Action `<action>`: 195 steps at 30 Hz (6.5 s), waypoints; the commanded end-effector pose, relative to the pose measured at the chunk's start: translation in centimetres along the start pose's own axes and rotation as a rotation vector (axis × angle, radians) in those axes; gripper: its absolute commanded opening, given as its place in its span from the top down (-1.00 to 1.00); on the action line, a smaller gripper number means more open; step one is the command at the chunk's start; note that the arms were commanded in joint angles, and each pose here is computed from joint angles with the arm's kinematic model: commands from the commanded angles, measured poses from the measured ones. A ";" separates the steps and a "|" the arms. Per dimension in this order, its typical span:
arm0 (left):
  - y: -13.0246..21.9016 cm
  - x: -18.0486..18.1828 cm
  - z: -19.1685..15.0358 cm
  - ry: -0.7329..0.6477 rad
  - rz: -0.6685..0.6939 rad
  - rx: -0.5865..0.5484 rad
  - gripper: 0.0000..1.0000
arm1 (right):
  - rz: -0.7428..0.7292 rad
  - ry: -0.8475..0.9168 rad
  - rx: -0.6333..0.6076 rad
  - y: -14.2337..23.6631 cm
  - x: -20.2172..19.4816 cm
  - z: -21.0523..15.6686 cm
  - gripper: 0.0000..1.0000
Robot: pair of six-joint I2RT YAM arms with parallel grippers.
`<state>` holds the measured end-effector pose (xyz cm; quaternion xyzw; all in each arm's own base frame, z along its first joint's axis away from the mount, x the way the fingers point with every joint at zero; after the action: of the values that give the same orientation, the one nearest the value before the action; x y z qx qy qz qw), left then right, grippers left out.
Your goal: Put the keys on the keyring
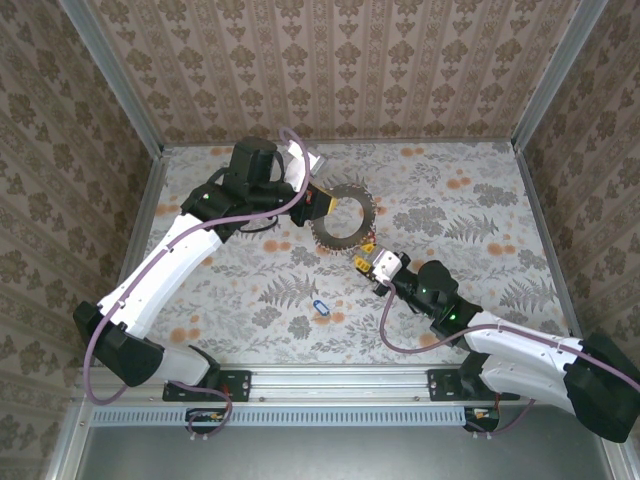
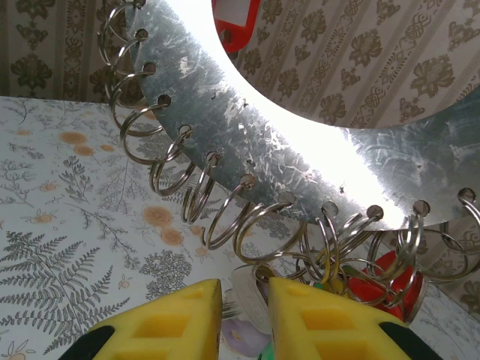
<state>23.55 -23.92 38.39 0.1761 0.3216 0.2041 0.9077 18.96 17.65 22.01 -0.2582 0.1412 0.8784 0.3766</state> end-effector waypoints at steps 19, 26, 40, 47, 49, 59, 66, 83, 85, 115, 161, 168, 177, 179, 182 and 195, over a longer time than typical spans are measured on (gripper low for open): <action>1.1 -1.3 0.8 -0.035 -0.036 -0.057 1.00 | -0.080 0.001 -0.092 0.2 -1.7 2.2 0.62; 1.1 -1.4 0.8 -0.031 -0.038 -0.056 1.00 | -0.079 0.034 -0.074 0.1 -1.7 2.1 0.64; 1.1 -1.4 0.9 -0.030 -0.036 -0.057 1.00 | -0.094 0.056 -0.057 -0.3 -1.9 2.0 0.72; 1.1 -1.4 0.8 -0.028 -0.034 -0.054 1.00 | -0.056 0.065 -0.068 -0.2 -1.4 1.9 0.65; 1.1 -1.4 0.8 -0.028 -0.033 -0.054 1.00 | -0.048 0.068 -0.072 0.0 -1.3 1.9 0.64; 1.2 -1.4 0.8 -0.030 -0.034 -0.053 1.00 | -0.040 0.097 -0.056 0.1 -1.4 1.9 0.55; 1.2 -1.4 0.9 -0.032 -0.037 -0.055 1.00 | -0.060 0.100 -0.055 0.0 -1.7 2.2 0.62; 1.2 -1.5 1.0 -0.029 -0.042 -0.062 1.00 | -0.102 0.084 -0.043 -1.0 -2.1 2.2 0.69; 1.1 -1.5 1.0 -0.029 -0.042 -0.062 1.00 | -0.110 0.083 -0.040 -1.0 -2.2 2.2 0.70; -0.7 4.2 -1.0 0.335 0.111 -0.192 1.00 | -0.093 -0.128 0.002 0.1 -3.5 1.6 1.00; -7.2 14.6 -10.3 0.570 0.386 -0.193 -0.37 | 0.071 0.120 0.517 -4.4 -3.9 -5.0 1.00; -3.9 13.6 -9.0 0.455 0.444 -0.337 -0.36 | 0.074 0.344 0.554 -6.3 -1.9 -4.8 1.00; -1.3 12.7 -8.1 0.304 0.419 -0.416 -0.34 | 0.164 0.070 0.352 -6.1 -2.9 -4.2 1.00; -1.1 12.0 -7.9 0.205 0.356 -0.437 -0.32 | 0.225 -0.085 0.242 -5.4 -4.0 -3.6 1.00; -1.0 11.0 -7.7 0.060 0.281 -0.431 -0.31 | 0.334 -0.102 0.171 -4.6 -4.4 -2.9 1.00; -1.4 10.4 -6.6 -0.053 0.234 -0.365 -0.27 | 0.221 0.568 0.428 -5.6 -1.1 -4.0 1.00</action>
<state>26.60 -18.65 26.58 0.0532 0.2537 0.3671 0.8933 24.47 19.49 19.64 -0.3231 0.3860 0.8272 0.2496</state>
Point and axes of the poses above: each hand's point on the last joint's axis, 136 mm out from that joint toward the fingers, its own y axis back along the fingers, its own x axis along the line the jaws close on, z = x × y, the point moved 9 cm from there along y, back along the fingers, and after that the axes turned 12 degrees about y, right-handed, at the moved point
